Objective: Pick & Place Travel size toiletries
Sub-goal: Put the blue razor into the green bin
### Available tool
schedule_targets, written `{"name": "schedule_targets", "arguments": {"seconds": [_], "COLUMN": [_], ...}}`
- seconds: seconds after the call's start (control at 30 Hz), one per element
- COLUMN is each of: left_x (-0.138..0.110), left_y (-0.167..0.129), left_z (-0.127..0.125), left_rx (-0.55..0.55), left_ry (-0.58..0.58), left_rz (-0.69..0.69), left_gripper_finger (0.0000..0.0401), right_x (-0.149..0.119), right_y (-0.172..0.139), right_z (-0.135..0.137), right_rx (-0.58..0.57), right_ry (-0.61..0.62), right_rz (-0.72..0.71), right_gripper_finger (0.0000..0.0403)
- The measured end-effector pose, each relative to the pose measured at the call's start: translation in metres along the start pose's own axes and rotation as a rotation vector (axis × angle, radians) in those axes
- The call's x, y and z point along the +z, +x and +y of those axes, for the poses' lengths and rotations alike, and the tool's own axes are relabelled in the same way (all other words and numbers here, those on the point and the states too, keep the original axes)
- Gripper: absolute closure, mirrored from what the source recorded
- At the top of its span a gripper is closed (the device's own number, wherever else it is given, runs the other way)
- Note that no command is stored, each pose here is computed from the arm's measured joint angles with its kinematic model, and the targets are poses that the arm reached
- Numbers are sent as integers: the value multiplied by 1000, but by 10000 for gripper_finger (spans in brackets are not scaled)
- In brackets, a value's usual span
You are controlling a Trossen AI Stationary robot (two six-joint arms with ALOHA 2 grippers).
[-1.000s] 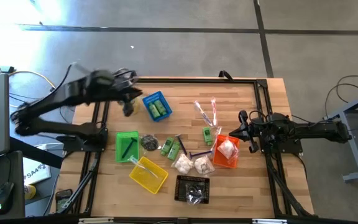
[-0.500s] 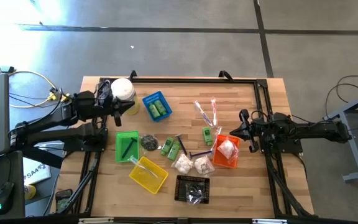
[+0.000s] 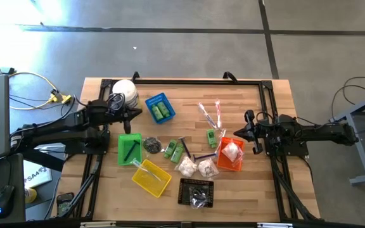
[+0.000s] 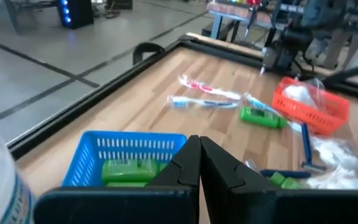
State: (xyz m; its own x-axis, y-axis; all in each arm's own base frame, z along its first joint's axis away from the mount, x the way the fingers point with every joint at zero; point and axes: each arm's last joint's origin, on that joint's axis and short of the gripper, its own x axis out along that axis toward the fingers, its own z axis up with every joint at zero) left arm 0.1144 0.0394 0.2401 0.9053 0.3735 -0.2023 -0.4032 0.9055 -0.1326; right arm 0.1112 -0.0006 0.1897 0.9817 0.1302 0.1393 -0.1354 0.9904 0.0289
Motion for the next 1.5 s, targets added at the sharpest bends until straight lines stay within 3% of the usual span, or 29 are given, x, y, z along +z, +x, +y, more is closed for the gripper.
{"name": "schedule_targets", "arguments": {"seconds": [0.43, 0.63, 0.93, 1.5], "left_x": [-25, -48, -55, -58], "left_y": [11, 16, 19, 19], "left_z": [3, 4, 6, 6], "left_rx": [-18, -83, -59, -69], "left_ry": [110, 91, 35, 67], "left_rz": [-78, -176, -143, -176], "left_gripper_finger": [401, 401, 401, 401], "right_x": [0, 0, 0, 0], "right_y": [0, 0, 0, 0], "right_z": [-1, -1, -1, -1], "right_rx": [-29, -28, -27, -31], "right_ry": [-8, -11, -10, 5], "right_rz": [-1, -1, -1, -2], "right_gripper_finger": [400, 400, 400, 401]}}
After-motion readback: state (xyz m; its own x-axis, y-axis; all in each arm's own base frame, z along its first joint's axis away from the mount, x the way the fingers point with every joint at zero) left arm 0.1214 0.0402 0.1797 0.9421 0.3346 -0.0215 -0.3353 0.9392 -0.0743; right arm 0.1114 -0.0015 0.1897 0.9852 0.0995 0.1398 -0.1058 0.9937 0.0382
